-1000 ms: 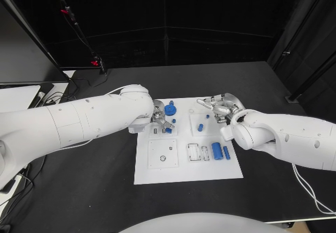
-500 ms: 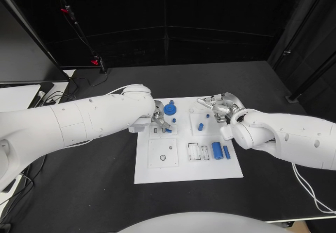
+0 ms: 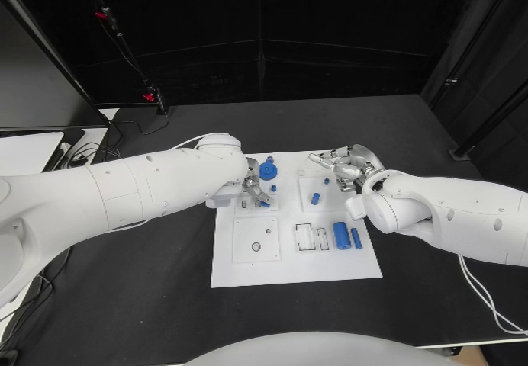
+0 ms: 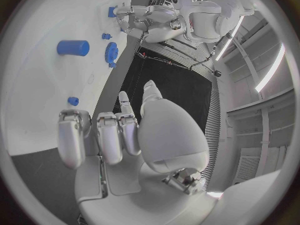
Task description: Assemble the parts on the task board
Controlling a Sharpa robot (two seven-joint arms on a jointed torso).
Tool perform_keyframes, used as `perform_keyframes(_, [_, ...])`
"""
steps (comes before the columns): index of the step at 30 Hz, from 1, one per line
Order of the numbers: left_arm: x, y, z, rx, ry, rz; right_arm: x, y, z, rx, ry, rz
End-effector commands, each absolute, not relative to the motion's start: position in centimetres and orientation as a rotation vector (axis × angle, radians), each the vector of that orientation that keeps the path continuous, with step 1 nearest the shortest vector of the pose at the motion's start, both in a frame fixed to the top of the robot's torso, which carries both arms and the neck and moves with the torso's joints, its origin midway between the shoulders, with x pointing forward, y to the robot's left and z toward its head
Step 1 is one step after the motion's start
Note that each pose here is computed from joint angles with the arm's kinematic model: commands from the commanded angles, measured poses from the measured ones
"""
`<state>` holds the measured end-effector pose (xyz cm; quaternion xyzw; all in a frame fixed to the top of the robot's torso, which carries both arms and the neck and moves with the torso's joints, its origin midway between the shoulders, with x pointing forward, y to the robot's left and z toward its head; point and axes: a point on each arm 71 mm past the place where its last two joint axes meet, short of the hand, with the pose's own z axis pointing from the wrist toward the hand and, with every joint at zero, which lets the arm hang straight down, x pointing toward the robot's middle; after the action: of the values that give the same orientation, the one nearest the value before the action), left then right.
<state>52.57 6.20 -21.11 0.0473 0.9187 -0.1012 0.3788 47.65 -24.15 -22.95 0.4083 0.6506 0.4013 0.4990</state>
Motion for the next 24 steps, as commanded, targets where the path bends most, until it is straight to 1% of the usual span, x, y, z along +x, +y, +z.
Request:
perform_keyframes(1, [52.59,5.97,-21.05,0.131,2.34,-0.262,47.66,-24.04,-22.82,0.982,1.567,0.975])
perform_keyframes(15, [52.46,5.29,-21.23,0.135,2.341,-0.264,47.68,-23.96,-22.82,0.982,1.568,0.976])
perform_keyframes(24, [52.42,5.41,-21.33,0.132,2.353,-0.231,47.67,-23.97,-22.82,0.982,1.568,0.977])
